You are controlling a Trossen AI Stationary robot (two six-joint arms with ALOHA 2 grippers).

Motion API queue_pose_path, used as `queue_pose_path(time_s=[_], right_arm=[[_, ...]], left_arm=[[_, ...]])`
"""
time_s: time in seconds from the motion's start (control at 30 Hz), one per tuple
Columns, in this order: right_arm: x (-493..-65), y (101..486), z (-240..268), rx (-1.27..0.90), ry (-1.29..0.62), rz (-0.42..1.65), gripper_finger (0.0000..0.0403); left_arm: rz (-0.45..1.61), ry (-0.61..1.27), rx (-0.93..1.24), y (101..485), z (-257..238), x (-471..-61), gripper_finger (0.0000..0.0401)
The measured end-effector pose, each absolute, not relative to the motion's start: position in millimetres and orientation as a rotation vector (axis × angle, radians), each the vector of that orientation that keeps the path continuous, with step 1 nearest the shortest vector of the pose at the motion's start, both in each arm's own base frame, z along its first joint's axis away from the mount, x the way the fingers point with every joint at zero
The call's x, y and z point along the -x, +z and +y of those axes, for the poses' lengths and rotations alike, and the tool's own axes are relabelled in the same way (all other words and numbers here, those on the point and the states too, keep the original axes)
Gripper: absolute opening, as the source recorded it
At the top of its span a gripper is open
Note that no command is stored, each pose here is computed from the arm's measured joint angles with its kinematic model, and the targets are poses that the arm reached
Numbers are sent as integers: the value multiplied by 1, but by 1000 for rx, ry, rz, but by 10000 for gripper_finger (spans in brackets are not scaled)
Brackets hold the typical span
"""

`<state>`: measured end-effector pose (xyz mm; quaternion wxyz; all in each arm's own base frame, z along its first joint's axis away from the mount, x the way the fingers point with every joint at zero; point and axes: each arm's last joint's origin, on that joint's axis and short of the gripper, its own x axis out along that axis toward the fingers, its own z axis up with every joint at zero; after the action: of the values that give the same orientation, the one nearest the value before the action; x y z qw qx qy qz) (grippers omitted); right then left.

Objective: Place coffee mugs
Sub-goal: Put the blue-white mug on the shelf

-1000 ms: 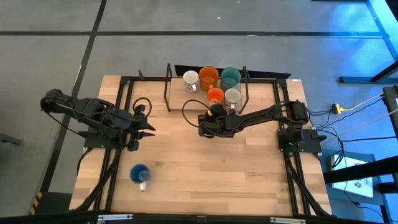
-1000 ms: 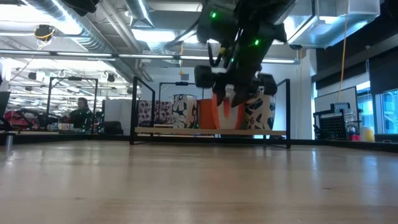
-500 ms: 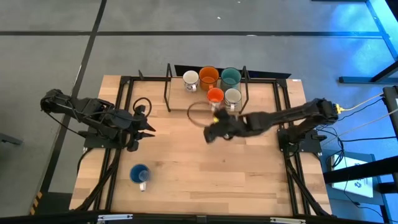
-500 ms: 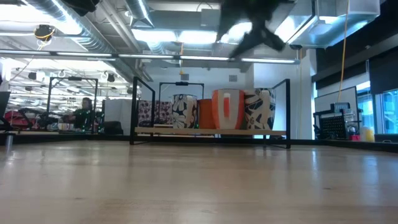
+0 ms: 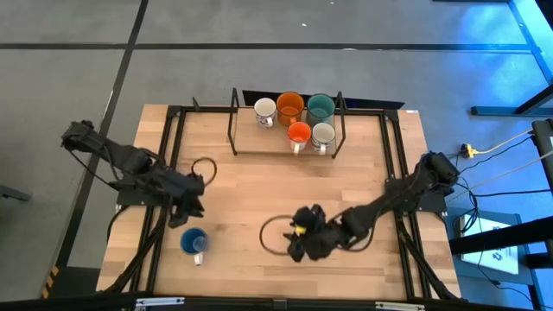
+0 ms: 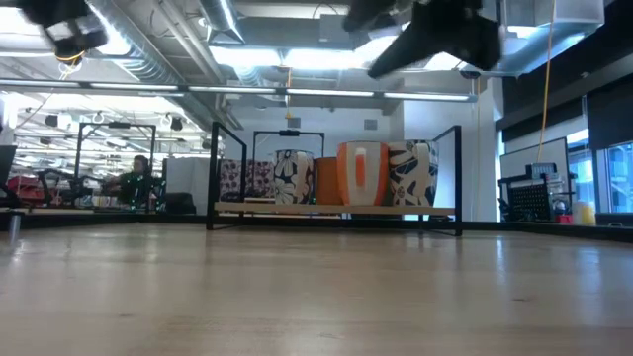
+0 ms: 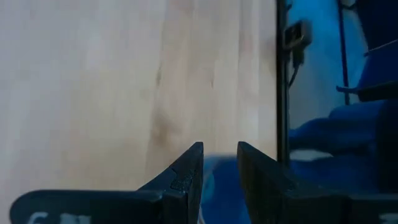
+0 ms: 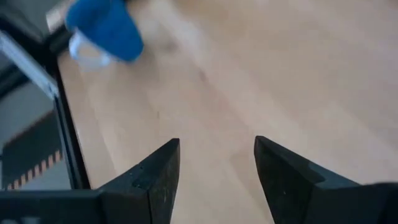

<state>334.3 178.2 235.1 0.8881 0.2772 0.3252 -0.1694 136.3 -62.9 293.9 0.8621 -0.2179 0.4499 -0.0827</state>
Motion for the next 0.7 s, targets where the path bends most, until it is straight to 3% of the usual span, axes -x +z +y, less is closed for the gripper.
queue_pose_path(time_s=[0.33, 0.5, 0.7], right_arm=[[-311, 216, 224, -493, -278, 741, 193], [-303, 215, 231, -456, -276, 750, 193], [-302, 213, 230, -438, -262, 786, 193]], left_arm=[[1173, -93, 514, 264, -108, -148, 92], [1291, 8, 445, 268, -121, -154, 92], [1276, -49, 392, 282, -127, -160, 93]])
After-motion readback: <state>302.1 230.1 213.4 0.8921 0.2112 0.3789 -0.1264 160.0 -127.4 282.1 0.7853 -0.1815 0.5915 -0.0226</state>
